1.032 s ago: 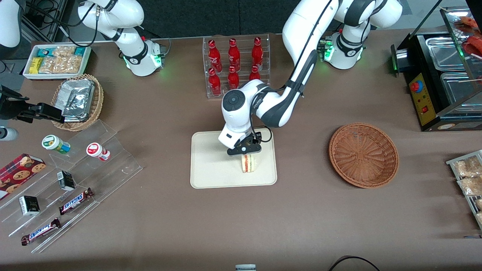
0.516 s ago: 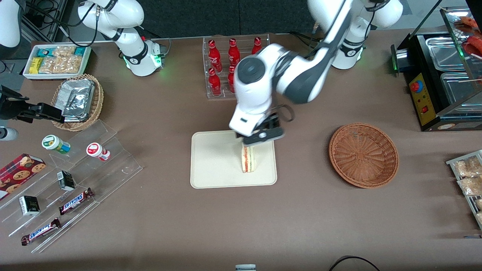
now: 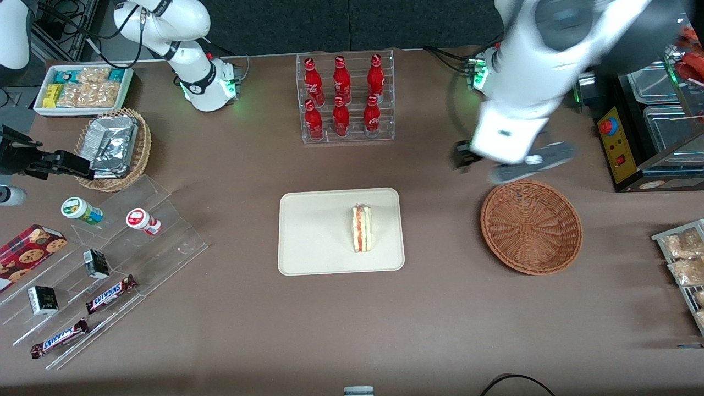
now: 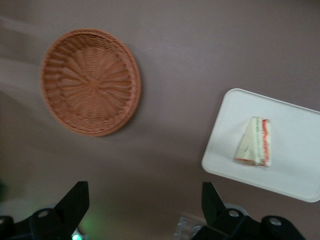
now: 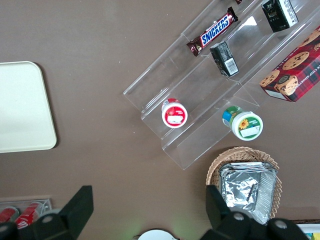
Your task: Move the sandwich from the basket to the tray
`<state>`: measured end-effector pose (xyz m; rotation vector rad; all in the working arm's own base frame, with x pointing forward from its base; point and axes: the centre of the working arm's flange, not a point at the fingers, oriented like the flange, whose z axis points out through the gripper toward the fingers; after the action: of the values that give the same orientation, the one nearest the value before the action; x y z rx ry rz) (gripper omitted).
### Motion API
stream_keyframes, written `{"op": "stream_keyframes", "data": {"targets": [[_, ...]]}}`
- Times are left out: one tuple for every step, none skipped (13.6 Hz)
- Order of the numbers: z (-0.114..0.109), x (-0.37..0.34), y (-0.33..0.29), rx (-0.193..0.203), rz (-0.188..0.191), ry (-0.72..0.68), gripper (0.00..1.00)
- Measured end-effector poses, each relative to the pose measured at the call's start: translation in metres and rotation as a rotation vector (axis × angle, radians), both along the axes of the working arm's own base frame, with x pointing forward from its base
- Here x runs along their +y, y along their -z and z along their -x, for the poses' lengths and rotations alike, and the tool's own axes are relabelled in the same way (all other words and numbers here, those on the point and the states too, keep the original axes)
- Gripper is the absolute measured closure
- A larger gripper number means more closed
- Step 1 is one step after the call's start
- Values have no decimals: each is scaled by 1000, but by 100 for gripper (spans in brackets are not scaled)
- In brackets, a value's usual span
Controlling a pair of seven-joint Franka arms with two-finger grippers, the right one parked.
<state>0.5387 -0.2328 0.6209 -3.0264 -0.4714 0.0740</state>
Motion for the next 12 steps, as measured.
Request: {"op": "stream_keyframes", "data": {"targets": [[-1,30,-9,5,7,8,0],[0,58,-15,11,14,25,0],[0,85,-17,18,22,46,0],[1,113,-18,25,30,70,0],[2,140,-18,31,37,94,0],[4,167,-19,35,46,118,0],[6,191,-22,35,54,146,0],[9,212,-25,33,61,170,0],[12,231,-28,27,66,187,0],[14,247,-32,21,70,198,0],[16,259,-35,14,71,198,0],[16,266,-37,9,72,198,0]]}}
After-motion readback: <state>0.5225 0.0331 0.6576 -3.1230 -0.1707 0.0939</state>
